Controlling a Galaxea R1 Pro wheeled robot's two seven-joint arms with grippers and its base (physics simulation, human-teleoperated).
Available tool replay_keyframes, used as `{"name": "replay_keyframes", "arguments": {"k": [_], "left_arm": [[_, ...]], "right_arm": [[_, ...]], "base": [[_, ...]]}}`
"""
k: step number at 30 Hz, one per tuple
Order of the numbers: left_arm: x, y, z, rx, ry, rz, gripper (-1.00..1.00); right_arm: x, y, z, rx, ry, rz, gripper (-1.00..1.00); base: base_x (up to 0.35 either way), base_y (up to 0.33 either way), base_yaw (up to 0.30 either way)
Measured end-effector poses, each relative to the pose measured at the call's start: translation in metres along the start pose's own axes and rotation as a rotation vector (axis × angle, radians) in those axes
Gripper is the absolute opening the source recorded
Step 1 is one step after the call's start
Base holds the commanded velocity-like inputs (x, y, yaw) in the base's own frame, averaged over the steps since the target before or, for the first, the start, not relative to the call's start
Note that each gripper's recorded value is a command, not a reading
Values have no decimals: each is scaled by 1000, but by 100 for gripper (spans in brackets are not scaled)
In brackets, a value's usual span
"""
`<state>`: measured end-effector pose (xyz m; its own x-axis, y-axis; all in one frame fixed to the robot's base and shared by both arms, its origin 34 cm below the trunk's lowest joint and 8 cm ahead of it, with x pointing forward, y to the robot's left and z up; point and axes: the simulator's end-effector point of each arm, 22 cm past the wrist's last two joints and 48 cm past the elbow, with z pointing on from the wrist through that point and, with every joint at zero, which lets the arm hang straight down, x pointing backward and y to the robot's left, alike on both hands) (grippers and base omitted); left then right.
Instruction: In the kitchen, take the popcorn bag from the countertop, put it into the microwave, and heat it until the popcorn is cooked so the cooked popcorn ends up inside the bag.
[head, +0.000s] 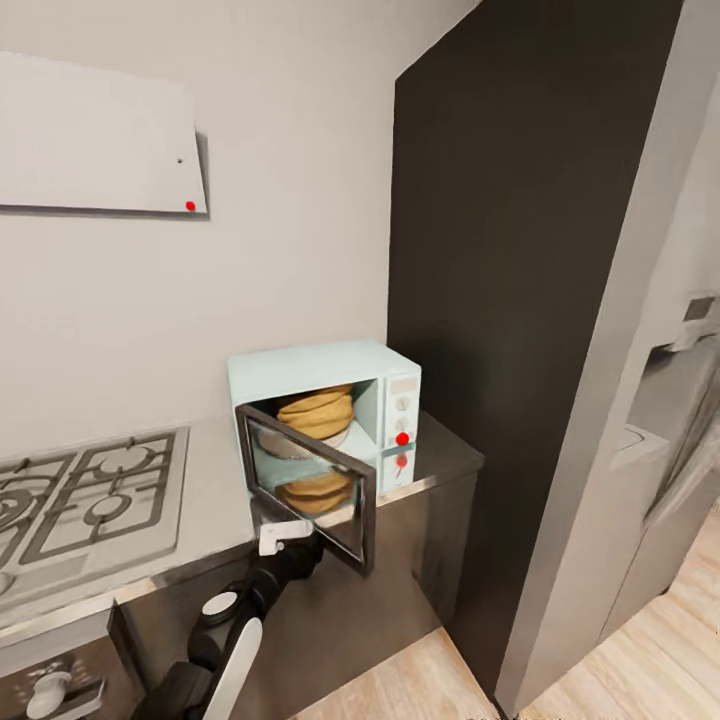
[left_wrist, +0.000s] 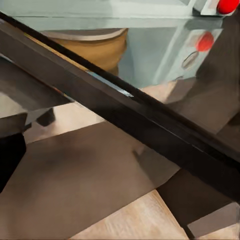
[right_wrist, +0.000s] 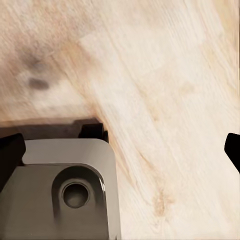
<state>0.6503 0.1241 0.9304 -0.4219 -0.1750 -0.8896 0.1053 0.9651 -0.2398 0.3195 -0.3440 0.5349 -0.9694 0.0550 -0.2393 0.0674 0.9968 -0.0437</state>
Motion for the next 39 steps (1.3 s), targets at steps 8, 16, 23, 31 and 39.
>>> {"name": "replay_keyframes", "arguments": {"k": [8,16,23,31,39], "left_arm": [[-9,-9,-3,12,-20,-2,100],[-41,-26,-13,-18,-106,94,100],[-47,-10,-14,-59,-116,92,100],[-46,-11,-14,-57,-113,94,100],[-42,-25,-14,-30,-108,115,100]], "right_arm": [[-3,0,-1,0,-7,-1,100],[-6,0,-2,2,-15,-1,100],[-10,-3,-2,8,-24,-1,100],[-11,-4,-3,10,-31,-1,100],[-12,-8,-3,26,-32,-2,100]], "base": [[0,0,-228],[0,0,-227],[0,0,-172],[27,0,-5],[269,0,0]]}}
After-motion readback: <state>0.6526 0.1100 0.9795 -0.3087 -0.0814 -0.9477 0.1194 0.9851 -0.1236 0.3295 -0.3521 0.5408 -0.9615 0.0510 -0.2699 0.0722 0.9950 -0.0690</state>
